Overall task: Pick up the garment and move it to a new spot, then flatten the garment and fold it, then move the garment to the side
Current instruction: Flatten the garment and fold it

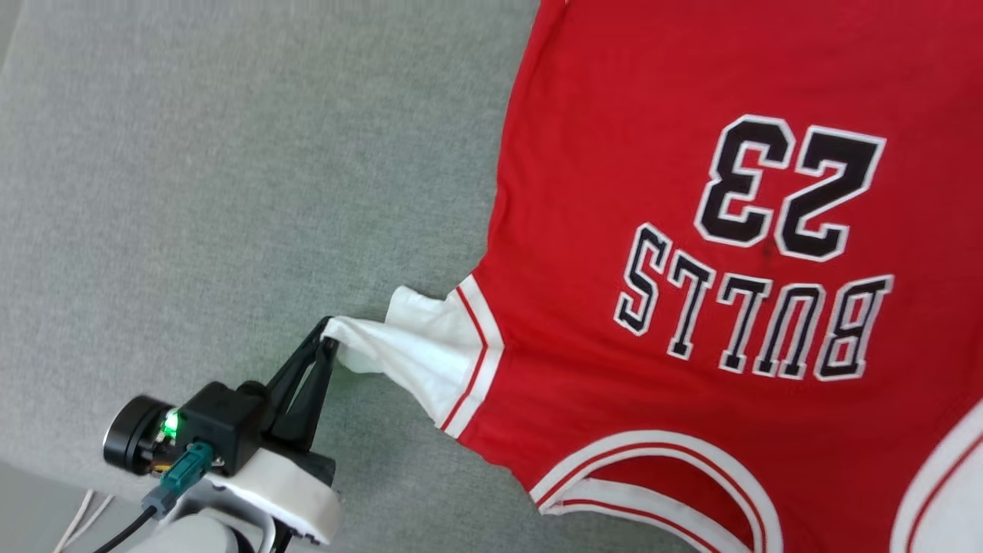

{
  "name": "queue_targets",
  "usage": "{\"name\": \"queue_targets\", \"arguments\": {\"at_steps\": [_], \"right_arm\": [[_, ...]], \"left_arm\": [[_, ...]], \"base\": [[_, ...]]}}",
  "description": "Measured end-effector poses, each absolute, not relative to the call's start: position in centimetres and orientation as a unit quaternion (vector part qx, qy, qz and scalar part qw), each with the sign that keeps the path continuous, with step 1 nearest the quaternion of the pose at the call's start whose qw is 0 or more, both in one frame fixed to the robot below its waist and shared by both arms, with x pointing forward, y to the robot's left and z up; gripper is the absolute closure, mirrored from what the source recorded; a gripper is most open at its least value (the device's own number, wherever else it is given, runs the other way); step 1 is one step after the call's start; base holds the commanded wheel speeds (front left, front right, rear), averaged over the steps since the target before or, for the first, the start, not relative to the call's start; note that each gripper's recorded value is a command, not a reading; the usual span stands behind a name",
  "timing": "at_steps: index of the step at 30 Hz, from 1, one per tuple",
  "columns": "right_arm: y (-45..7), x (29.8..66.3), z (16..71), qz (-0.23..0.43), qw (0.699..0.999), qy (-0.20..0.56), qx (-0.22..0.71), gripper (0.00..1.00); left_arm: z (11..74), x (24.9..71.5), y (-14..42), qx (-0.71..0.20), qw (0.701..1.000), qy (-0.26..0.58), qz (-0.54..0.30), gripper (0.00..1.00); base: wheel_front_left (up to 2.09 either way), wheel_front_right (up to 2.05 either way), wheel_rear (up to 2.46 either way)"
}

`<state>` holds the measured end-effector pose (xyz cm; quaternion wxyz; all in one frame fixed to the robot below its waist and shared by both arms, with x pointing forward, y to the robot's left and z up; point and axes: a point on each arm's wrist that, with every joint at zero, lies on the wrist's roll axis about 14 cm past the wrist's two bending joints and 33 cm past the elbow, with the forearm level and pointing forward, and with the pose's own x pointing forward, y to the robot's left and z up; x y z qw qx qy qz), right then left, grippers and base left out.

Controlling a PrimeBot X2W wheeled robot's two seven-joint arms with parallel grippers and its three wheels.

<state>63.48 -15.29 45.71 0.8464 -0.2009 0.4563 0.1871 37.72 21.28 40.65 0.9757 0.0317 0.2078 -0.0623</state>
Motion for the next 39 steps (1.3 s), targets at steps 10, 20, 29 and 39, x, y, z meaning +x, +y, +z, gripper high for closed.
{"name": "queue_targets", "arguments": {"at_steps": [10, 20, 29, 39], "right_arm": [[-21.2, 53.5, 49.9, 0.213, 0.826, 0.449, -0.265, 1.00], [-29.1, 38.3, 42.2, 0.196, 0.754, 0.593, -0.204, 1.00], [-30.3, 29.3, 35.7, 0.176, 0.718, 0.665, -0.105, 1.00], [-28.8, 40.0, 44.6, 0.178, 0.847, 0.483, -0.134, 0.00]], "left_arm": [[42.9, 36.4, 20.1, 0.025, 0.979, 0.187, -0.079, 1.00], [43.7, 36.2, 18.6, 0.018, 0.979, 0.177, -0.102, 1.00], [43.5, 36.1, 18.4, 0.018, 0.978, 0.180, -0.106, 1.00], [44.2, 36.0, 18.0, 0.017, 0.979, 0.171, -0.111, 1.00]], "base": [[0.00, 0.00, 0.00], [0.00, 0.00, 0.00], [0.00, 0.00, 0.00], [0.00, 0.00, 0.00]]}}
